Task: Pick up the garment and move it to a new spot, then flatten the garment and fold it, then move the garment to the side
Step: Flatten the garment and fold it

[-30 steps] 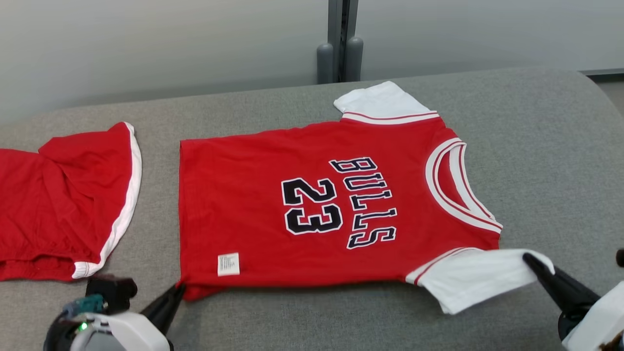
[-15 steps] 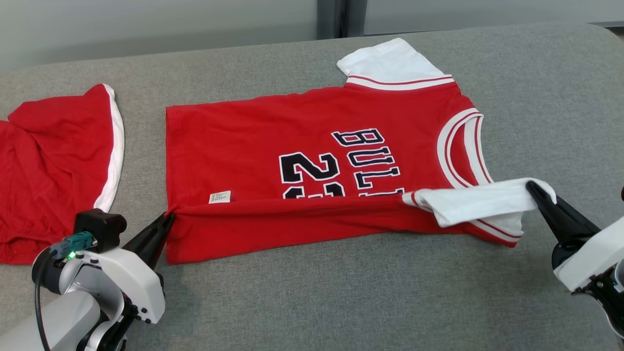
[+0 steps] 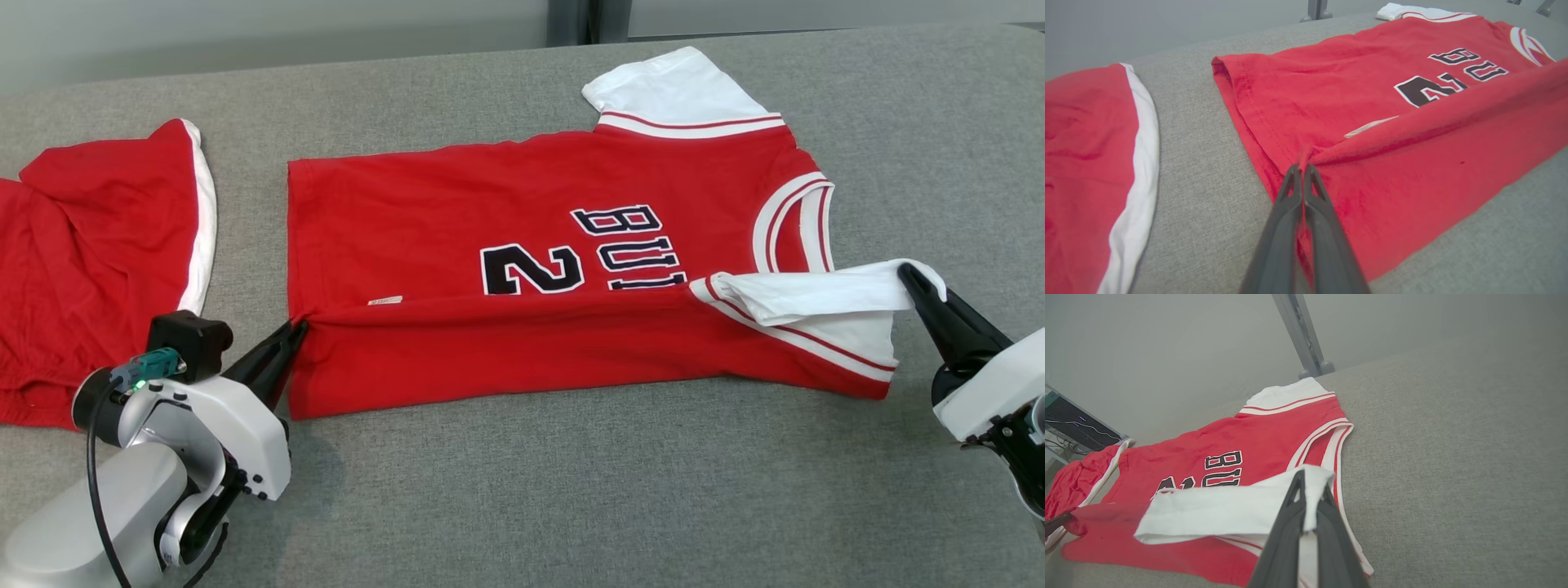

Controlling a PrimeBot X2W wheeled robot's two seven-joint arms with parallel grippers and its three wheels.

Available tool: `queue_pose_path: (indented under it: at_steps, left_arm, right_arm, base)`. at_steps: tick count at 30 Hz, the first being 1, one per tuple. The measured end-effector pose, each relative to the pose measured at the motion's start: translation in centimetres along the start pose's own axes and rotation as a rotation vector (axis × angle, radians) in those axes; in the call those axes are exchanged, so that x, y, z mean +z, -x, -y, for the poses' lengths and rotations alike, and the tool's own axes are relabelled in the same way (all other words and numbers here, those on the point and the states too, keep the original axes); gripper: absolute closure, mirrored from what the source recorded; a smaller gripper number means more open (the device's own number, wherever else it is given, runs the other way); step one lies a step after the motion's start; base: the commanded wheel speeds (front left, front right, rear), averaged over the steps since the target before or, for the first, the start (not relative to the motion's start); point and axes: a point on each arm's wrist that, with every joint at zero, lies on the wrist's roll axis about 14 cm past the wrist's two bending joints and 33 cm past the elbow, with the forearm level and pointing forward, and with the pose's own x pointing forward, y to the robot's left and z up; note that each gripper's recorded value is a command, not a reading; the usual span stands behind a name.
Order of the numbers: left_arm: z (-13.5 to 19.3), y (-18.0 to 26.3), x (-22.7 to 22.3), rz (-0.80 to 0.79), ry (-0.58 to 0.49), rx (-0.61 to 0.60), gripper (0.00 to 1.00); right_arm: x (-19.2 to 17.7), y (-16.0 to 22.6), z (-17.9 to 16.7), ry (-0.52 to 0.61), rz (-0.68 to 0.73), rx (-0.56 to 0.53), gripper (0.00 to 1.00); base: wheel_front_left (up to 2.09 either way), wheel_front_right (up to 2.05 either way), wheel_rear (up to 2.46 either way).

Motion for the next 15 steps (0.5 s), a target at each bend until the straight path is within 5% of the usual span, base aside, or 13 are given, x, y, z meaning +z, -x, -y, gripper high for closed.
queue_pose_path:
  at_steps: [8, 13, 15]
  left_arm:
    - [-0.4, -0.6, -0.1, -0.006, -0.006, 0.006, 1.00]
    - [-0.3, -1.0, 0.1, -0.003, -0.006, 0.004, 1.00]
    - [-0.4, -1.1, 0.0, -0.005, -0.005, 0.006, 1.00]
  right_arm:
    - [-0.5, -0.8, 0.6, 0.002, -0.014, -0.011, 1.00]
    - [-0.4, -1.2, 0.7, 0.000, -0.004, -0.011, 0.75]
    - [-0.3, -1.5, 0.6, -0.002, 0.001, -0.009, 0.53]
  base:
    - [0.00, 0.00, 0.00]
    - [0.00, 0.00, 0.00]
    - [0.00, 0.00, 0.00]
